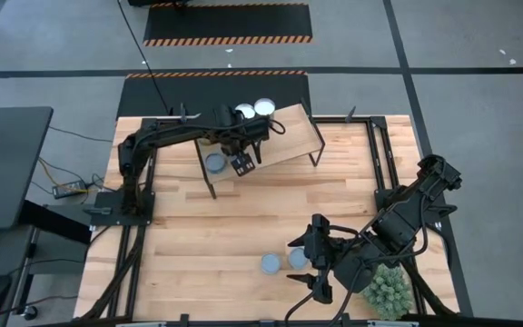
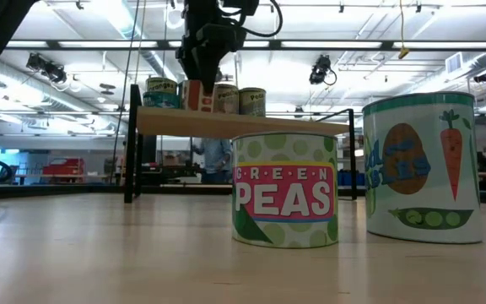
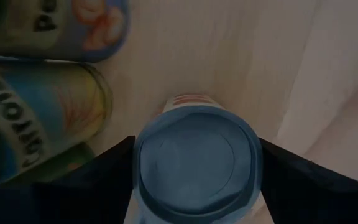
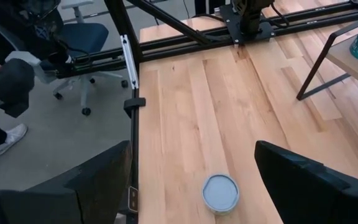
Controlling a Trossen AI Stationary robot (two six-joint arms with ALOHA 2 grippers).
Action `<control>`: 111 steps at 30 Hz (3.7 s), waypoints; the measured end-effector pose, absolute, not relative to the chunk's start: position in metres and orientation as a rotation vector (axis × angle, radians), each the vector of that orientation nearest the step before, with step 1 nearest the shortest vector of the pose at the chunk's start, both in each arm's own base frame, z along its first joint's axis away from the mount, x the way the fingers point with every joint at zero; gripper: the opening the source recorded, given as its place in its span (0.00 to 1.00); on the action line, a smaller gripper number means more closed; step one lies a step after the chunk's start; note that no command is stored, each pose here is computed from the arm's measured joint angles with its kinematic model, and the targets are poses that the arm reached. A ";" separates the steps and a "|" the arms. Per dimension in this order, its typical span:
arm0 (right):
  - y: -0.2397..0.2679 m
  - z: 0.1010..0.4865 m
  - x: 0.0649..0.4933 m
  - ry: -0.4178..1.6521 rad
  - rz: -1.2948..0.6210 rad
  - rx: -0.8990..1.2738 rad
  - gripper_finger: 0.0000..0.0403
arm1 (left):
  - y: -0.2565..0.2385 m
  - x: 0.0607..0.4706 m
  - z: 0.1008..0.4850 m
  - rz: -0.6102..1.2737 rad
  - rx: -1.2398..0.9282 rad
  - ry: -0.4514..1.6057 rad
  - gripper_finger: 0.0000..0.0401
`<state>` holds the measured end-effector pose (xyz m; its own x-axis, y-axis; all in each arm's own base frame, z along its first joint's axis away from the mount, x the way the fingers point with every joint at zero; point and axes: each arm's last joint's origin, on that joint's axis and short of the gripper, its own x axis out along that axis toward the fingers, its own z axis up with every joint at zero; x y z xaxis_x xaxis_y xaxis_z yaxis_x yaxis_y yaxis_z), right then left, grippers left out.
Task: Pick and place cans onto a shelf
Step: Put the canned tomatoes on the shelf, then put the canned green peas on the shelf
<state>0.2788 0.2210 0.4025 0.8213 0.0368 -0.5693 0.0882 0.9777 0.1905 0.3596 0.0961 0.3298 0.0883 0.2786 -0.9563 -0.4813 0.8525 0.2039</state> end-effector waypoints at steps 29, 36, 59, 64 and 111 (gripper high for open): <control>0.221 0.404 0.280 0.591 -0.017 0.206 0.86 | 0.098 0.359 0.329 0.470 -0.108 1.404 0.87; 0.221 0.404 0.280 0.592 -0.016 0.206 0.86 | 0.096 0.359 0.330 0.492 -0.096 1.402 0.89; 0.222 0.404 0.280 0.597 -0.005 0.201 0.86 | 0.084 0.354 0.380 0.537 -0.035 1.232 0.89; 0.222 0.404 0.280 0.599 0.001 0.182 0.86 | 0.075 0.350 0.413 0.499 -0.078 1.099 0.89; 0.209 0.412 0.219 0.766 -0.089 0.161 0.86 | -0.216 0.360 0.284 0.006 -0.254 0.889 0.89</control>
<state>0.2189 0.2086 0.4118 0.7180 -0.0214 -0.6957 0.1385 0.9839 0.1126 0.3600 -0.2165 0.2836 0.6325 -0.0996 -0.7682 -0.1103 0.9700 -0.2166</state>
